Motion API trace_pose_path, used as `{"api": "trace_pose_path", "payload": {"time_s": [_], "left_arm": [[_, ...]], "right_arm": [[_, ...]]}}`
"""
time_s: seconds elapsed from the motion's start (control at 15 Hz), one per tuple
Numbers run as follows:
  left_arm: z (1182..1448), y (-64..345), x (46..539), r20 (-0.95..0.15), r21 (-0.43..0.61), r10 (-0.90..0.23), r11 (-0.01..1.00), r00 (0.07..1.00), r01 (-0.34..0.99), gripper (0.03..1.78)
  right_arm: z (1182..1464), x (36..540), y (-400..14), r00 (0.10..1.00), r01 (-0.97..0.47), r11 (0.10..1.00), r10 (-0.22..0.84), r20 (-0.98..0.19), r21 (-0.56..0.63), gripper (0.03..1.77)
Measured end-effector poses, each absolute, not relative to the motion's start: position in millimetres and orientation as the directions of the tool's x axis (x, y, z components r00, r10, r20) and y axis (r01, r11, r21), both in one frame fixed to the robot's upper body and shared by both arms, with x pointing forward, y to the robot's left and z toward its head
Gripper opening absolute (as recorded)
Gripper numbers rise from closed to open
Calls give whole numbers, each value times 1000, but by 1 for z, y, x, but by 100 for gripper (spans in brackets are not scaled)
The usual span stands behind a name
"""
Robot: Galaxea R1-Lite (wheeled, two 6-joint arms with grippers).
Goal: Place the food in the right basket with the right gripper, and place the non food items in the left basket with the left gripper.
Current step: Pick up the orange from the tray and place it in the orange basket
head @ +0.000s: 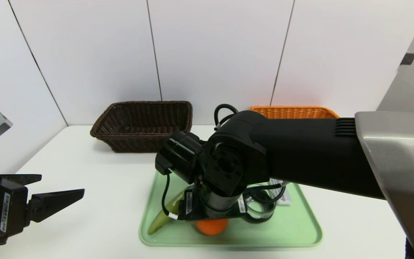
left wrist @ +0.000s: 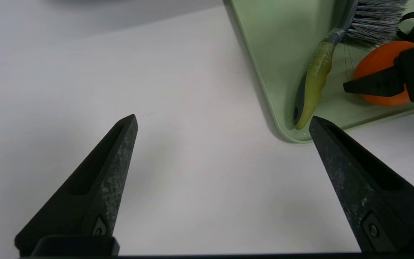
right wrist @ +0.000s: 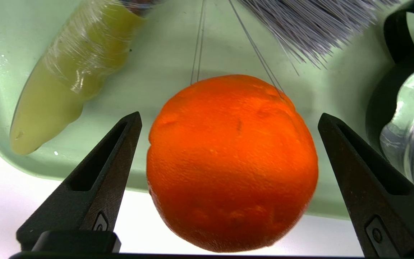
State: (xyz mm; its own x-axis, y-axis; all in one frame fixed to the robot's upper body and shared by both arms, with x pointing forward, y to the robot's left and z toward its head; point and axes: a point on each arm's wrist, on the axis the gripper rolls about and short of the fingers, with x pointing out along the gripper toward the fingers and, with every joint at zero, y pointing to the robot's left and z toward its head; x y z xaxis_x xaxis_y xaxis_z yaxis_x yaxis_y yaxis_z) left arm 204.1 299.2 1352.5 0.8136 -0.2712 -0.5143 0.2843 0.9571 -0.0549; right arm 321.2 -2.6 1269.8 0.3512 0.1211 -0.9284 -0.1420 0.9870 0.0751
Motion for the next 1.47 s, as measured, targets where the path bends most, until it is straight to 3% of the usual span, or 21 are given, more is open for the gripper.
{"api": "trace_pose_path", "payload": {"time_s": [0.27,0.4,0.53,1.07,1.47], "left_arm": [[1352,299,205,-518,-55,-271,957,811,284,169],[1352,299,206,-520,-55,-270,957,810,284,169],[1351,299,206,-522,-55,-271,957,809,285,169],[1350,298,206,-526,-55,-270,957,806,284,169],[1349,299,206,-533,-55,-267,958,803,283,169]], "right_arm": [[1267,324,0,358,-150,985,131,-925,81,169],[1267,325,0,359,-147,986,132,-924,83,133],[1267,325,0,358,-147,986,133,-924,84,119],[1285,318,-7,343,-174,976,184,-921,130,117],[1340,310,-32,437,-250,946,302,-848,207,117]]}}
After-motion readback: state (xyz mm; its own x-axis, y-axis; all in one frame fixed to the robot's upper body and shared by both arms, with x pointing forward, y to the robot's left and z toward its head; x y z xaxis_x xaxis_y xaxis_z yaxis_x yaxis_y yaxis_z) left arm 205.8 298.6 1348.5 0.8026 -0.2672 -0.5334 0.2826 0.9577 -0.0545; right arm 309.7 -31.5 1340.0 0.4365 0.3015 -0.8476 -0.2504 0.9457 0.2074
